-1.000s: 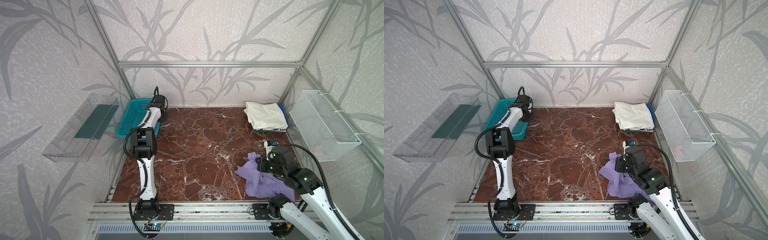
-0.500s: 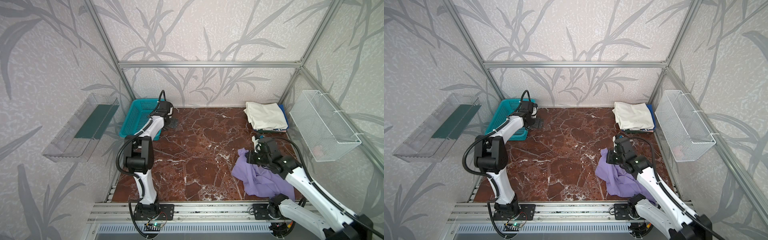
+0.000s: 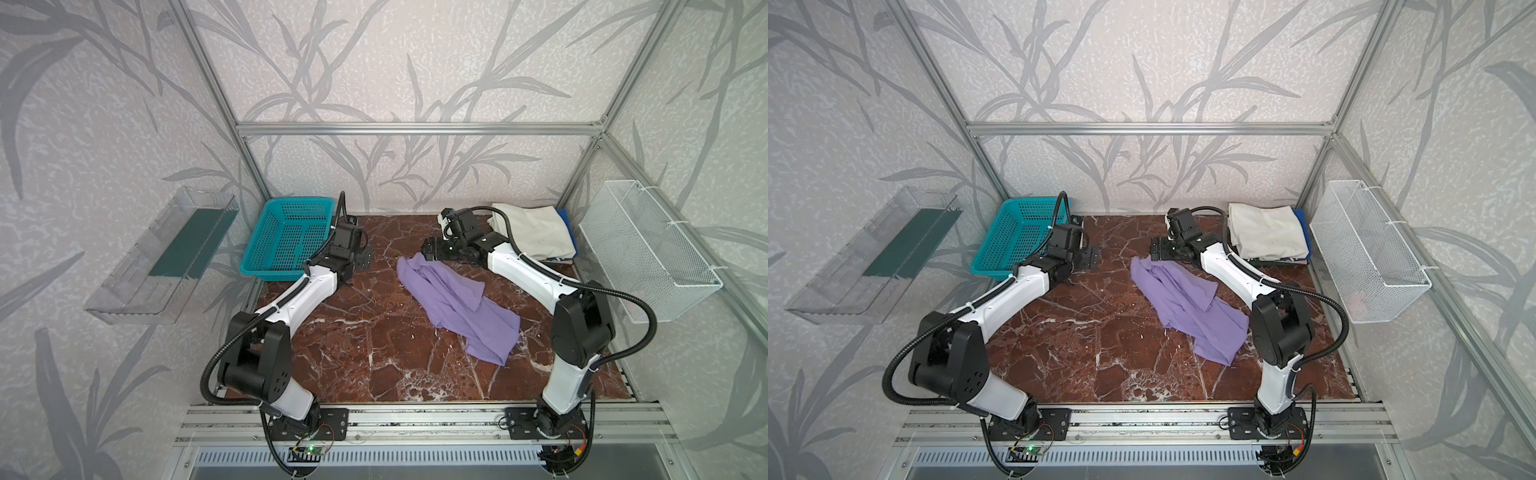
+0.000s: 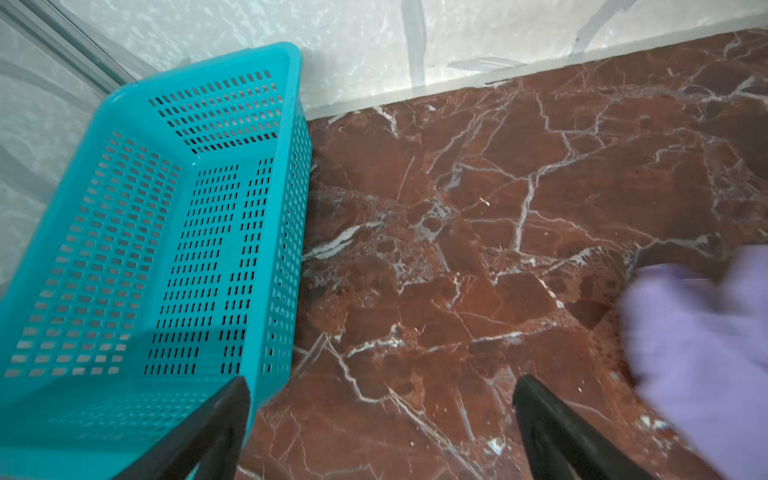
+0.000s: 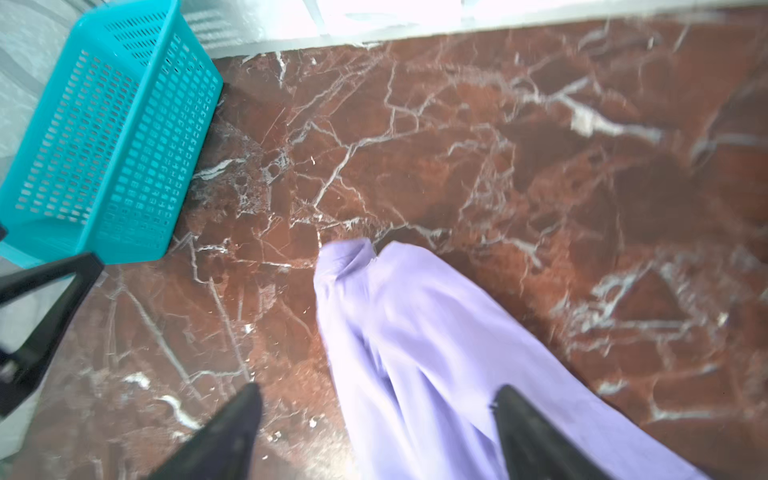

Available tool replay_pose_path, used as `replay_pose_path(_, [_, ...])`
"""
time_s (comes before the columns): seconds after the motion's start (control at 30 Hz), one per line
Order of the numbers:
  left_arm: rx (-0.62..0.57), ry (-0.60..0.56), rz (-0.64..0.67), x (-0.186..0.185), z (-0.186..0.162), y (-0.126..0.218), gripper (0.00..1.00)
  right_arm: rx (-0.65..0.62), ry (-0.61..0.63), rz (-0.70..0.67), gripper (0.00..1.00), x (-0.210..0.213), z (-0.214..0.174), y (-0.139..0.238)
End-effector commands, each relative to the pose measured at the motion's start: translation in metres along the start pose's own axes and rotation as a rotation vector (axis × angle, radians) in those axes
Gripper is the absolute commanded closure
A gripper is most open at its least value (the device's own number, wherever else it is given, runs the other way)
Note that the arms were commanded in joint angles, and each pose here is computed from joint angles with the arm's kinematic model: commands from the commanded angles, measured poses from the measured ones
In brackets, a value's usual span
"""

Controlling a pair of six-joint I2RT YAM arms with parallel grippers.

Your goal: Fold and stack the t-shirts

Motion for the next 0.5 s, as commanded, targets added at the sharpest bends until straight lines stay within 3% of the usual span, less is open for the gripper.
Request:
replay_pose_path(0.0, [-0.042, 0.065, -0.048, -0.009, -0.002, 0.016, 0.07, -0.042, 0.011, -0.050, 0.01, -0.013, 0.013, 0.040])
replay_pose_path(0.1, [0.024, 0.089, -0.160, -0.037, -0.027, 0.013, 0.12, -0.125, 0.002, -0.112, 0.01, -0.032, 0.006, 0.081])
replay_pose_path(0.2, [0.114, 0.043, -0.222, -0.066, -0.052, 0.007, 0.17, -0.116, -0.022, -0.152, 0.01, -0.049, -0.030, 0.112])
replay_pose_path(0.3, [0.212, -0.040, -0.253, -0.093, -0.080, 0.005, 0.19, -0.050, -0.064, -0.136, 0.01, -0.054, -0.085, 0.131])
replay_pose_path(0.47, [0.311, -0.089, -0.323, -0.133, -0.115, -0.010, 0.21, 0.077, -0.168, -0.073, 0.11, -0.058, -0.191, 0.144])
Point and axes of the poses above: each gripper's point midway between its finger pads, its own y axis back along the fingers, its own x axis along the line the jaws close on, z = x × y, the point moved 1 cm from there along y, back along the fingers, and after that the axes turned 6 degrees about y, right-handed, at the moved point
